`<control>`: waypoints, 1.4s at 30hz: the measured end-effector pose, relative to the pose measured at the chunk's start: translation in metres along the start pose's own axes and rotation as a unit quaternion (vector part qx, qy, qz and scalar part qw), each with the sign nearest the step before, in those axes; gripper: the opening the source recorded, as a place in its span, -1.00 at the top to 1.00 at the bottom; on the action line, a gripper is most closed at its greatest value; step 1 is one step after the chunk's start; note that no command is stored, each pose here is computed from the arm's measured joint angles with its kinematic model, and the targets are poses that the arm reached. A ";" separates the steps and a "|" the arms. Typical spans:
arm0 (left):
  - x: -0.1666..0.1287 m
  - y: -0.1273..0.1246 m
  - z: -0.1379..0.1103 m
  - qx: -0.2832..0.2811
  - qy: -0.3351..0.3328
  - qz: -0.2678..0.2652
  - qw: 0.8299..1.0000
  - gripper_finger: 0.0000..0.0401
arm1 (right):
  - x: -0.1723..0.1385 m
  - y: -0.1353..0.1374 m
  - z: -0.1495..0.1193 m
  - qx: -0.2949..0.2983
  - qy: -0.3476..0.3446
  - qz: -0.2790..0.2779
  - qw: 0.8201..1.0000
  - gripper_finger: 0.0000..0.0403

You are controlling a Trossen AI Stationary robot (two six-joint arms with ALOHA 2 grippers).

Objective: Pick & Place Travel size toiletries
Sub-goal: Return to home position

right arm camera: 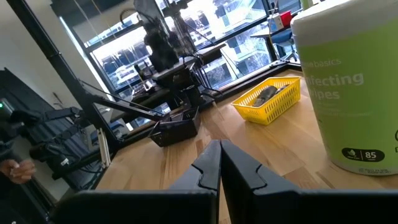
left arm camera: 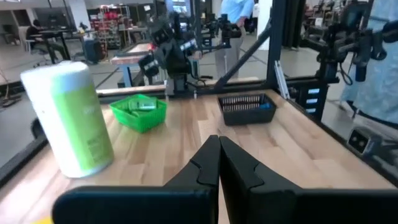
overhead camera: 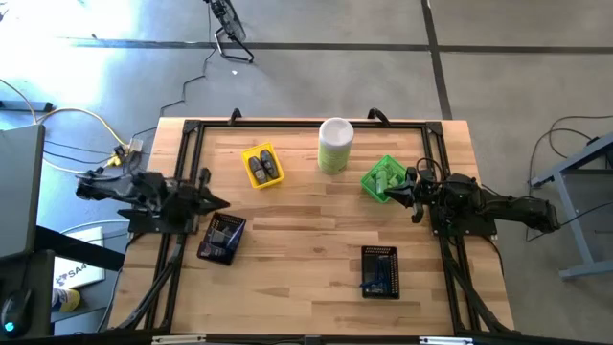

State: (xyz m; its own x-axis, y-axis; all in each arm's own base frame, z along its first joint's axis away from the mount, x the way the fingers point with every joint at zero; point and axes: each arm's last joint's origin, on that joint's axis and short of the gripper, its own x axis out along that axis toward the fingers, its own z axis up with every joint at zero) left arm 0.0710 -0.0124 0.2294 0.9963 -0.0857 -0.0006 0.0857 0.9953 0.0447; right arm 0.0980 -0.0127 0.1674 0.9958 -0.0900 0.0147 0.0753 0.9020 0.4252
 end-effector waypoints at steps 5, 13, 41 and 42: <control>0.015 -0.006 -0.033 0.001 0.006 -0.040 0.999 1.00 | 0.000 0.000 0.000 0.000 0.000 0.000 1.000 0.98; 0.018 -0.008 -0.048 -0.007 0.030 -0.057 0.998 1.00 | 0.000 0.000 0.000 0.000 0.000 0.000 1.000 0.98; 0.018 -0.008 -0.052 -0.046 0.055 -0.055 0.996 1.00 | 0.000 0.000 0.000 0.000 0.000 0.000 1.000 0.98; 0.018 -0.008 -0.052 -0.046 0.055 -0.055 0.996 1.00 | 0.000 0.000 0.000 0.000 0.000 0.000 1.000 0.98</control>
State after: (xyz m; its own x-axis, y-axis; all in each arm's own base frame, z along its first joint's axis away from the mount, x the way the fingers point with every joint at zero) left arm 0.0883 -0.0197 0.1770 0.9747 -0.1946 -0.1099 0.1897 0.9804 -0.0535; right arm 0.0980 -0.0127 0.1674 0.9958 -0.0902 0.0146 0.0755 0.9019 0.4252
